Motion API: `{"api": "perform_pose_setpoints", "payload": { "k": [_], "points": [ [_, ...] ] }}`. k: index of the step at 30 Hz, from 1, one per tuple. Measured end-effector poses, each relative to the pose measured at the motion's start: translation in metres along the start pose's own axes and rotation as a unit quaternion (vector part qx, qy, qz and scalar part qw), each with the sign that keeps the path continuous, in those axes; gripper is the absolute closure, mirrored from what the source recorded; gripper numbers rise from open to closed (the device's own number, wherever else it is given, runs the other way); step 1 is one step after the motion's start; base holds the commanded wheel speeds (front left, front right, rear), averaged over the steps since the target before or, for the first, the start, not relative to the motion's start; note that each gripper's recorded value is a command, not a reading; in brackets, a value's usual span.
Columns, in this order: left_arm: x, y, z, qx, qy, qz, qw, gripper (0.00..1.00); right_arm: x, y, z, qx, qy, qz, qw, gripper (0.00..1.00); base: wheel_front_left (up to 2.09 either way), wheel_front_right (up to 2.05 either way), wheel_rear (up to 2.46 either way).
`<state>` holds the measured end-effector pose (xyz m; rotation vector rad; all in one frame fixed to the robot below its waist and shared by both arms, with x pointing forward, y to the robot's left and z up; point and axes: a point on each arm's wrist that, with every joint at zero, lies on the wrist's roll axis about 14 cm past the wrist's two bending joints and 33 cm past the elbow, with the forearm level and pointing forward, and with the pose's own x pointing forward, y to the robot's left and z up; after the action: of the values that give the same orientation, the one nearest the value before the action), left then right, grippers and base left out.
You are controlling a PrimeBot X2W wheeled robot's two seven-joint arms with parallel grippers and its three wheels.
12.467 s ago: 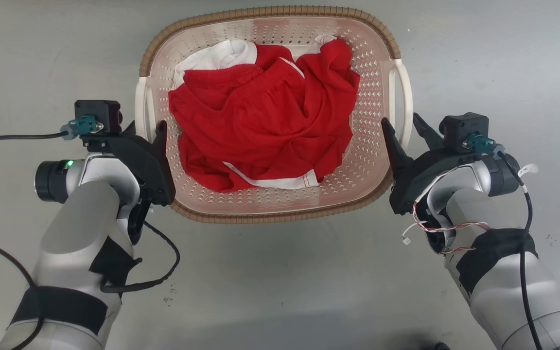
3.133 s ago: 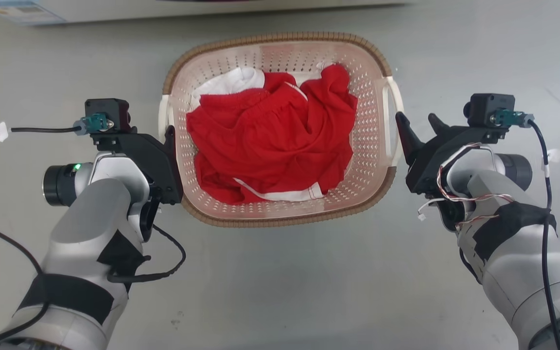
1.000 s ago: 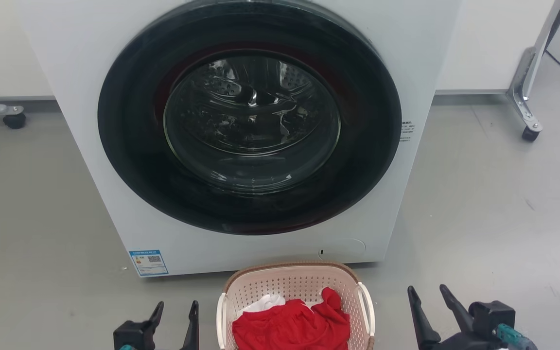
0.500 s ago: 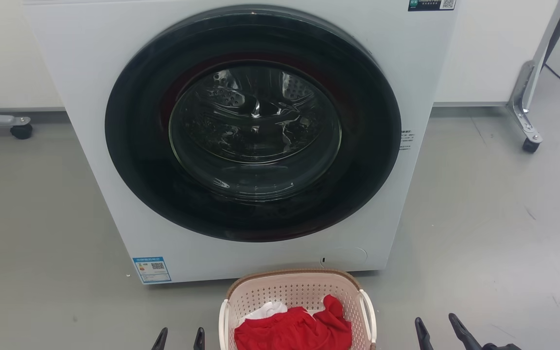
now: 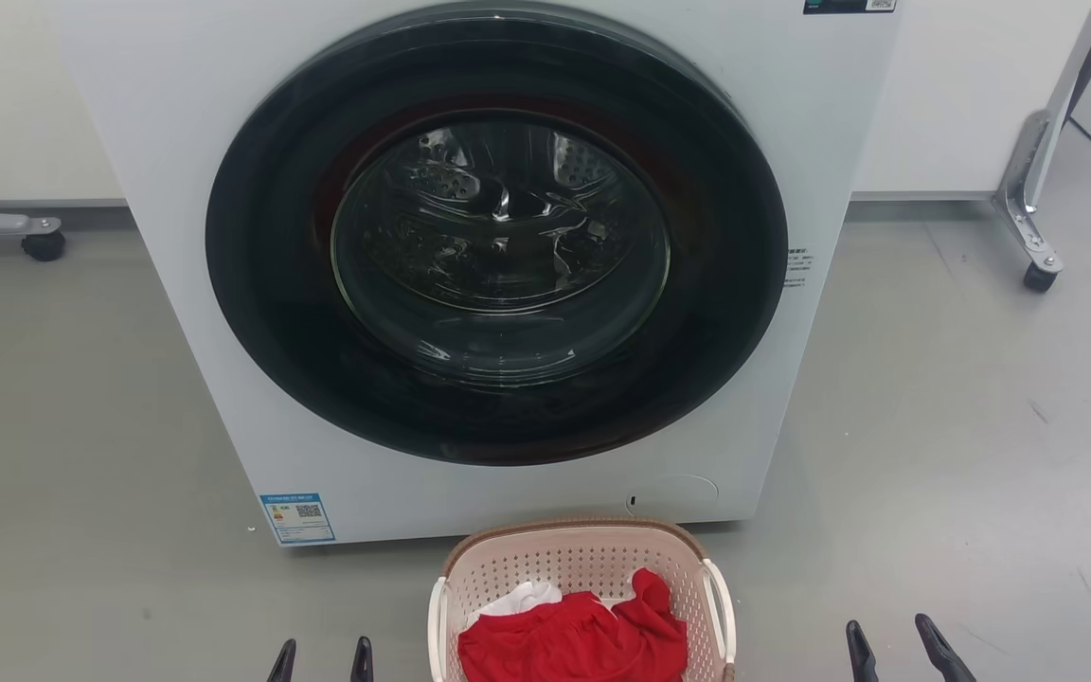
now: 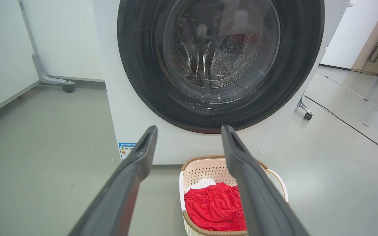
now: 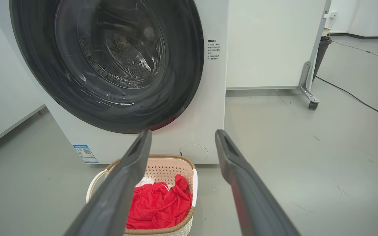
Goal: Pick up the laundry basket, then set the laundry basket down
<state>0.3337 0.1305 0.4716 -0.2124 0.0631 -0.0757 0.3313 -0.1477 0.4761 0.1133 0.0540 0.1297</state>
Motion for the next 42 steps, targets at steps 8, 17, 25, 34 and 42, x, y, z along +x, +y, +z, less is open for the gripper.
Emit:
{"api": "perform_pose_setpoints", "payload": {
  "k": [8,17,25,34,42],
  "points": [
    [-0.001,0.0,0.002,0.002,-0.005,0.003,1.0,0.0,-0.002,-0.001,0.003,0.002,-0.007,-0.007,1.0,0.0,0.0,0.0,0.0],
    [-0.001,-0.002,0.004,0.009,-0.01,0.002,1.0,0.0,-0.004,-0.003,0.003,0.005,-0.008,-0.015,1.0,0.0,0.0,0.0,0.0],
    [-0.001,-0.003,0.006,0.009,-0.013,0.003,1.0,0.0,-0.004,-0.003,0.007,0.007,-0.013,-0.019,1.0,0.0,0.0,0.0,0.0],
    [-0.005,0.0,-0.003,0.012,0.0,0.008,1.0,1.0,-0.008,-0.005,-0.003,0.006,0.004,-0.025,1.0,1.0,0.0,0.0,0.0],
    [-0.006,0.008,-0.009,-0.014,0.017,0.022,1.0,1.0,-0.008,-0.012,-0.01,0.038,0.02,-0.04,0.998,1.0,0.0,0.0,0.0]
  ]
}}
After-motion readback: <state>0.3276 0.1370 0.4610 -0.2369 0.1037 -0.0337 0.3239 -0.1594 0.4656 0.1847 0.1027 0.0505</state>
